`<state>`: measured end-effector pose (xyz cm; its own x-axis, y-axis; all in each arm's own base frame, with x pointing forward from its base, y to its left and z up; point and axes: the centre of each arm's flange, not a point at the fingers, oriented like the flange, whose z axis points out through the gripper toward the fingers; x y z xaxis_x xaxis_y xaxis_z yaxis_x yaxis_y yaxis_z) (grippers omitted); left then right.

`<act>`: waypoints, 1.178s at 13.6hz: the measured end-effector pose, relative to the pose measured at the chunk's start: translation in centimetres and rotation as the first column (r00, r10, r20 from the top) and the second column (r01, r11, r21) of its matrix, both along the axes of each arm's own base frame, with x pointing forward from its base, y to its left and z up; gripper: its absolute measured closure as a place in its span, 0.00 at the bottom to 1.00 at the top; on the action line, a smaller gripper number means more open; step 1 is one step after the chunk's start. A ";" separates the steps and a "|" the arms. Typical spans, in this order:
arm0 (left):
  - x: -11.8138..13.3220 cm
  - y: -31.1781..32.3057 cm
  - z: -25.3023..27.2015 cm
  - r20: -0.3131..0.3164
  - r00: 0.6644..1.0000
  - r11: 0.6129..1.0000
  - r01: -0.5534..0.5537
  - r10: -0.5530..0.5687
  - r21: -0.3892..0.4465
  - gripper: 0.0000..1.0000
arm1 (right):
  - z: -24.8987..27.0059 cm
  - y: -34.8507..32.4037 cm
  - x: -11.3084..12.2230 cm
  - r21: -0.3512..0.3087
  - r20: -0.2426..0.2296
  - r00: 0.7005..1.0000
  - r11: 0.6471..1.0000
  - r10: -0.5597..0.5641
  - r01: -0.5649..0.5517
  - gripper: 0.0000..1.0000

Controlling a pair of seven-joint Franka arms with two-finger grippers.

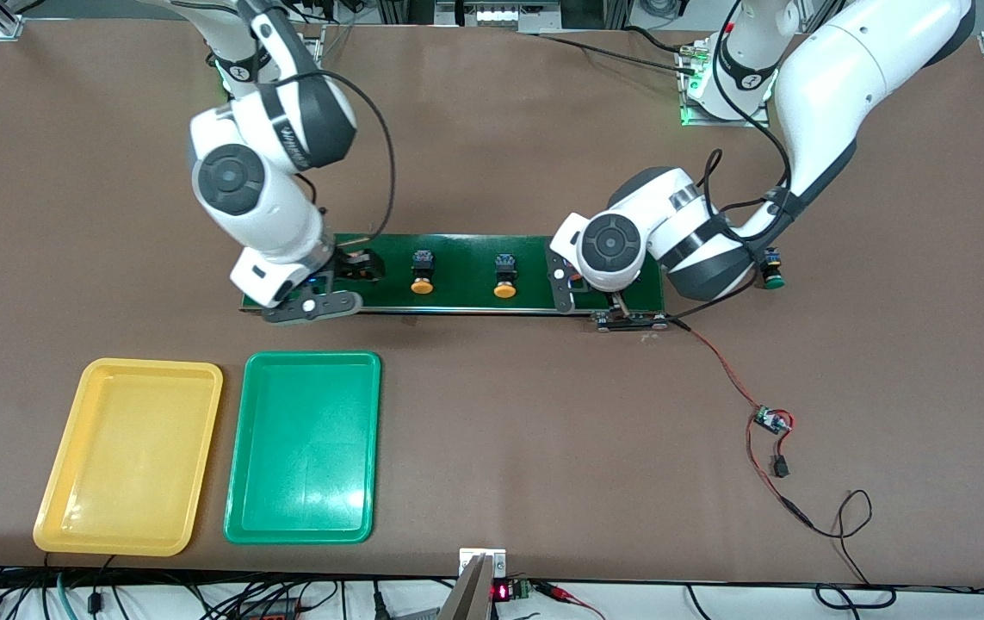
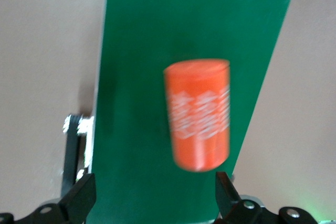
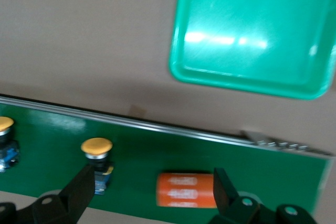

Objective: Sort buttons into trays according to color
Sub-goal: 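Grasp a yellow button with the right gripper while the left gripper releases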

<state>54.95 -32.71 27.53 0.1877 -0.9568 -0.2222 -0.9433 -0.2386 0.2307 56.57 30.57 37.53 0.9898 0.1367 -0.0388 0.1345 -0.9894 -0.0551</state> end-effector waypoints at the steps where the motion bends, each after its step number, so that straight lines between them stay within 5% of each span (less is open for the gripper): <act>1: 1.0 1.5 0.7 0.013 0.999 0.999 -0.048 0.048 0.018 0.00 | -0.7 1.0 -0.6 -0.004 -0.010 1.000 1.000 -0.017 0.017 0.00; 4: 3.3 7.3 3.5 0.088 0.940 0.932 -0.339 0.329 0.127 0.00 | -3.6 3.8 -2.1 -0.015 -0.019 0.998 0.998 -0.057 0.057 0.00; 8: 4.2 11.7 3.7 0.246 0.655 0.615 -0.755 0.714 0.228 0.00 | -9.7 5.3 -4.2 -0.032 -0.019 0.995 0.995 -0.096 0.095 0.00; 9: 4.1 12.0 3.3 0.261 0.623 0.576 -0.782 0.737 0.238 0.00 | -10.7 4.9 -4.5 -0.041 -0.028 0.994 0.994 -0.101 0.100 0.00; 13: 3.9 16.9 1.4 0.261 0.564 0.495 -0.820 0.783 0.288 0.00 | -12.8 3.8 -5.7 -0.072 -0.063 0.992 0.992 -0.109 0.105 0.00; 16: 2.1 19.7 -0.2 0.231 0.560 0.486 -0.818 0.796 0.308 0.00 | -13.7 3.4 -6.4 -0.070 -0.091 0.987 0.989 -0.132 0.126 0.01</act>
<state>57.08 -13.04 27.35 0.8581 -0.2351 -0.4564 -0.3020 -0.9501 -0.0785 50.21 34.02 23.86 0.9904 0.0020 -0.1384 0.0024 -1.0000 0.0027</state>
